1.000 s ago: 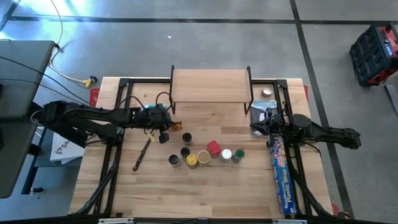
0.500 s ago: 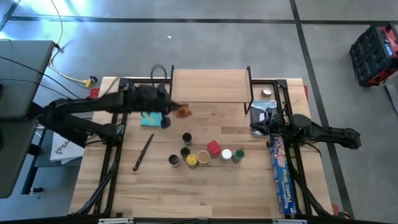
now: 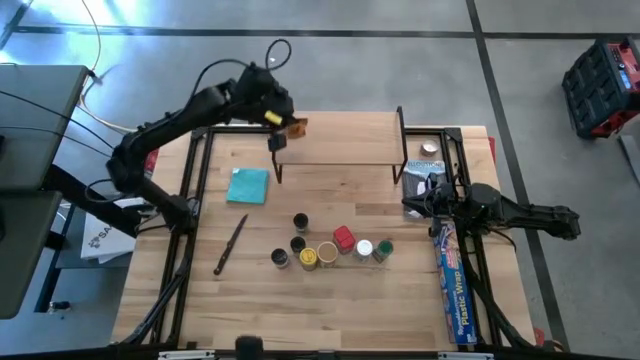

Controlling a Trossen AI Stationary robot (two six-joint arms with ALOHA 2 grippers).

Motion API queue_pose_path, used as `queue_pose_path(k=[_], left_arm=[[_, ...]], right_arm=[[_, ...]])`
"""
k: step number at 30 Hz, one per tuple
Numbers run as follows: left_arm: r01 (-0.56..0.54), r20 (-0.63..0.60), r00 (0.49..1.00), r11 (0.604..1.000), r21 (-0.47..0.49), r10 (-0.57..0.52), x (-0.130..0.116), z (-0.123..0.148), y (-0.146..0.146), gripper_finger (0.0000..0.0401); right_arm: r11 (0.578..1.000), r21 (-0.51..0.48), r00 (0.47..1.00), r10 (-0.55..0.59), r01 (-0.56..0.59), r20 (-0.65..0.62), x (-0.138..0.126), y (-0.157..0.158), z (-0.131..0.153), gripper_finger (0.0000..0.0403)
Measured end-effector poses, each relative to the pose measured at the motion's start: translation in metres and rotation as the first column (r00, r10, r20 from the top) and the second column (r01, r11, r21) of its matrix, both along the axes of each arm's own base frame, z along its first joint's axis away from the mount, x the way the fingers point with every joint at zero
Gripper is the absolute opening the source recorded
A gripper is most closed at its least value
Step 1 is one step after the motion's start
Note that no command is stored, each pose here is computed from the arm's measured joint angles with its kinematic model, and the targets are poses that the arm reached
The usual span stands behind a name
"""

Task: Shelf spices
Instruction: Put the orange seasoning bag on the shelf

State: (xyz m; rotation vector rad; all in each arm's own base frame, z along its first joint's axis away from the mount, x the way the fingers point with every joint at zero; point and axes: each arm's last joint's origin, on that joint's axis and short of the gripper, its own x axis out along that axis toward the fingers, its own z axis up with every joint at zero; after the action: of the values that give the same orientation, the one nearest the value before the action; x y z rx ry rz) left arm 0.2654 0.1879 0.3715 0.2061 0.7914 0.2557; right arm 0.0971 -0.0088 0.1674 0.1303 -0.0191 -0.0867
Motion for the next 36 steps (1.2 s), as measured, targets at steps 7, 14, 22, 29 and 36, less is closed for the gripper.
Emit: queue_pose_path(k=[7,14,22,29,36], left_arm=[[0.079,0.064,0.995,0.99,-0.116,-0.072,-0.016,-0.01,0.033,0.0],[0.075,0.056,0.996,0.982,-0.173,-0.066,-0.021,-0.018,0.043,0.0],[0.073,0.022,0.997,0.973,-0.218,-0.07,-0.014,-0.032,0.048,0.0],[0.051,0.027,0.999,0.972,-0.228,-0.047,-0.016,-0.03,0.049,0.0001],[0.047,0.023,0.999,0.973,-0.225,-0.042,-0.016,-0.03,0.049,0.0031]], right_arm=[[1.0,0.0,1.0,0.0,0.0,0.0,0.0,0.0,0.0,0.0],[1.0,0.0,1.0,0.0,0.0,0.0,0.0,0.0,0.0,0.0],[1.0,0.0,1.0,0.0,0.0,-0.001,0.0,0.0,0.0,0.0],[1.0,0.0,1.0,0.0,0.0,0.0,0.0,0.0,0.0,0.0],[1.0,0.0,1.0,0.0,0.0,0.0,0.0,0.0,0.0,0.0]])
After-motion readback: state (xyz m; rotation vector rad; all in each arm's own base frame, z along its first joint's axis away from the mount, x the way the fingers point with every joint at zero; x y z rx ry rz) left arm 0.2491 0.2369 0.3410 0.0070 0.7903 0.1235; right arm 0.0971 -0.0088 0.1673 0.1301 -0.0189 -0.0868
